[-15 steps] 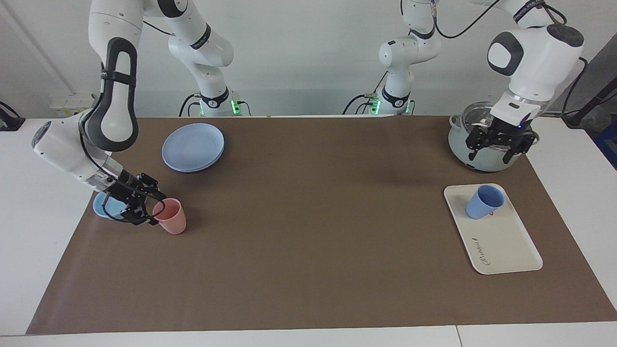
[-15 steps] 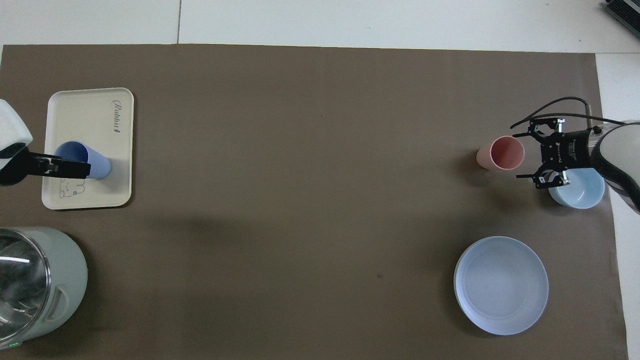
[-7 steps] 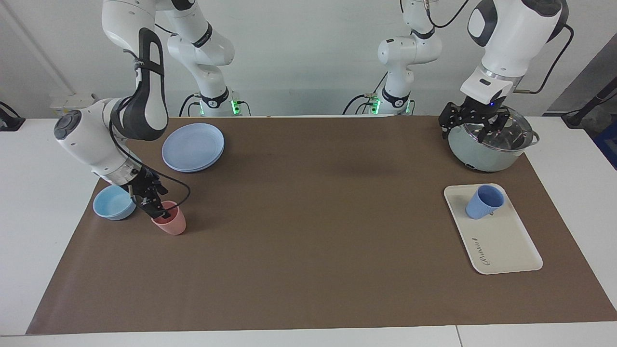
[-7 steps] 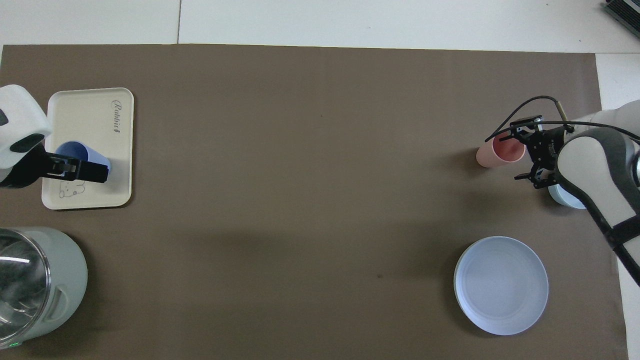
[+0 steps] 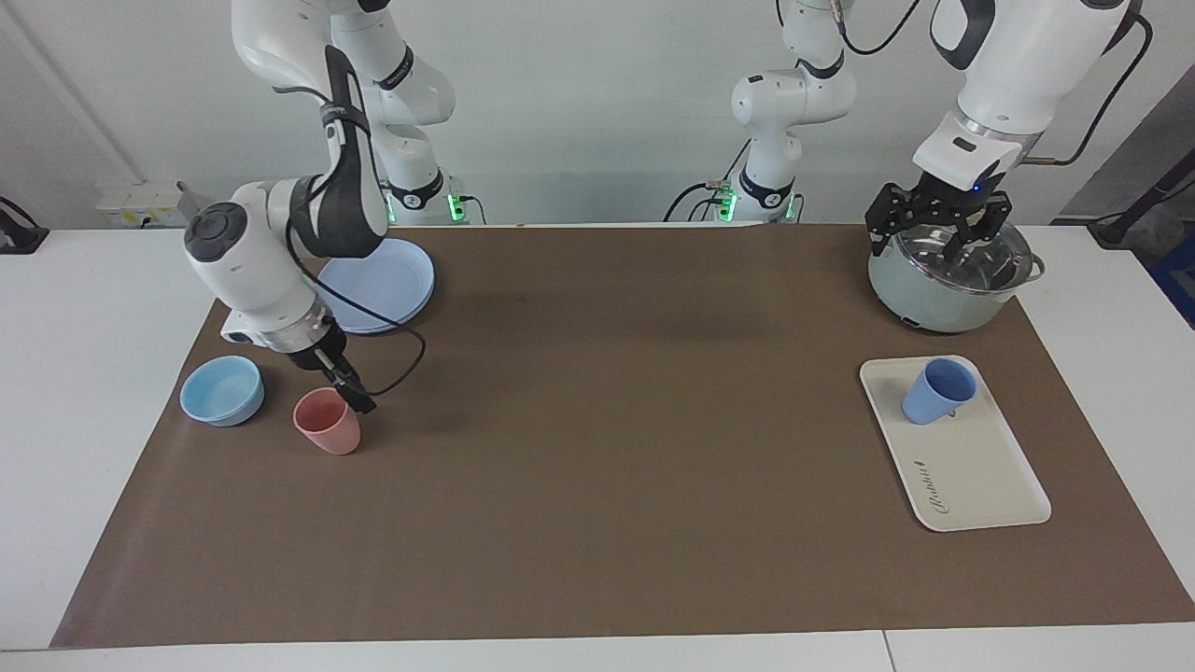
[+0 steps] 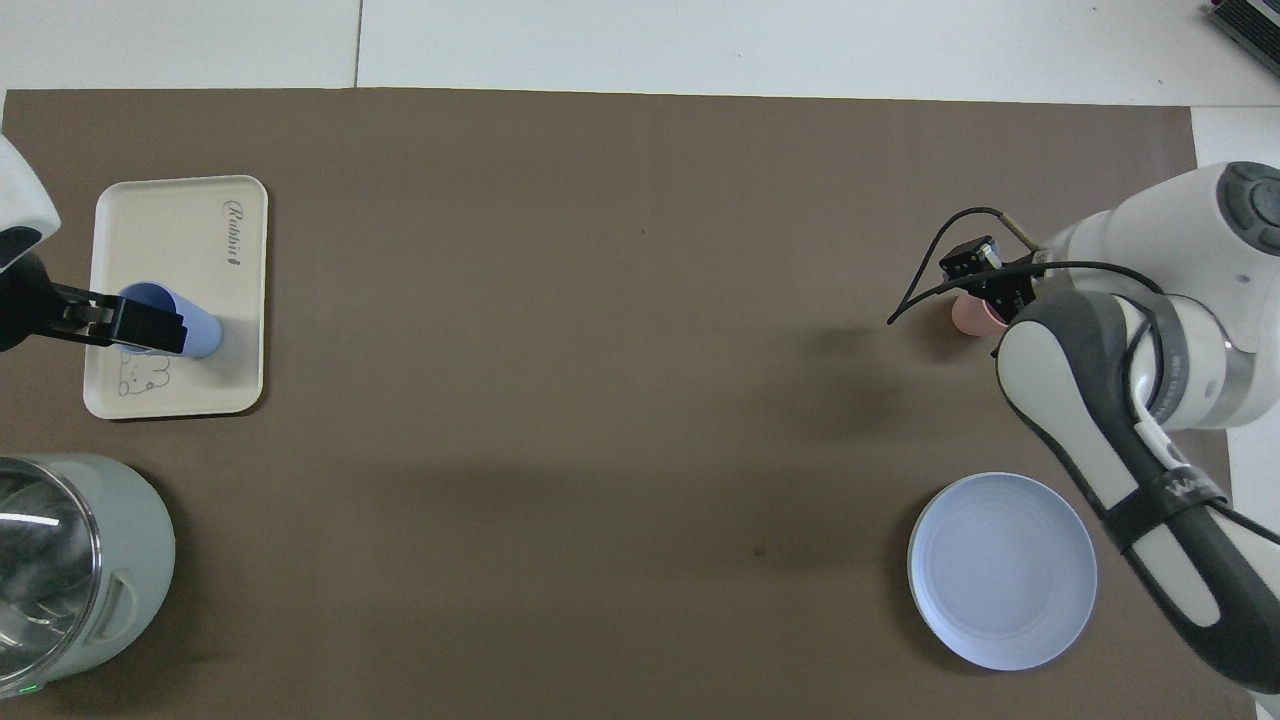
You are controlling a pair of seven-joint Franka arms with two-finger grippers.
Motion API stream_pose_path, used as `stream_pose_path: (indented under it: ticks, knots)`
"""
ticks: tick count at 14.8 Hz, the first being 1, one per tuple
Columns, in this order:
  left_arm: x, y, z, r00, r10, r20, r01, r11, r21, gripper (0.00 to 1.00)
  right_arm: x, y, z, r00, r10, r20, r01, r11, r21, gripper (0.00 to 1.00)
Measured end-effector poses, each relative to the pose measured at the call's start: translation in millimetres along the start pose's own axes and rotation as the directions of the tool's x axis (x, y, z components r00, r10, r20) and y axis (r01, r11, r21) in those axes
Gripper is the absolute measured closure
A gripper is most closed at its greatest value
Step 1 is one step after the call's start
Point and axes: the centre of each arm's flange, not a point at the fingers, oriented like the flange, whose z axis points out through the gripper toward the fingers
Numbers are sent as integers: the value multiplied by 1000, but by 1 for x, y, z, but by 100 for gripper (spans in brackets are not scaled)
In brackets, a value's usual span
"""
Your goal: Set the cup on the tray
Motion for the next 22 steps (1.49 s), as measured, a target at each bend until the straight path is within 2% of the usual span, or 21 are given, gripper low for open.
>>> stream_pose_path:
  ticks: [2,5,7,10,13,16,18,22]
  knots:
    - [-2,1,1,1000,1,15,-1,1000,-1,0,-21,-14,-5,987,-159,-29,158,987,-39,0]
    - [-3,20,5,999,31,30,-31,1000,-3,0,-43,-26,-12,917,-397,-28,395,917,-56,0]
    - [-3,25,4,999,36,29,-36,999,-2,0,-49,-27,-30,877,-478,-48,476,878,-51,0]
    - [-4,15,0,1000,15,19,-15,1000,-11,0,-51,-12,-80,827,-559,-61,556,829,-59,0]
    - [-7,4,-9,1000,0,18,1,1000,-12,0,-48,6,-149,812,-581,-62,577,814,-68,0]
    - [-7,2,-11,1000,-2,16,2,1000,-17,0,-42,15,-210,785,-613,-93,610,790,-64,0]
    - [-7,-4,-10,1000,-11,14,12,999,-40,0,-42,17,-223,773,-627,-97,623,779,-65,0]
    - [-4,-13,-9,1000,6,-6,-6,999,-52,0,-40,26,-223,740,-670,-55,666,742,-78,0]
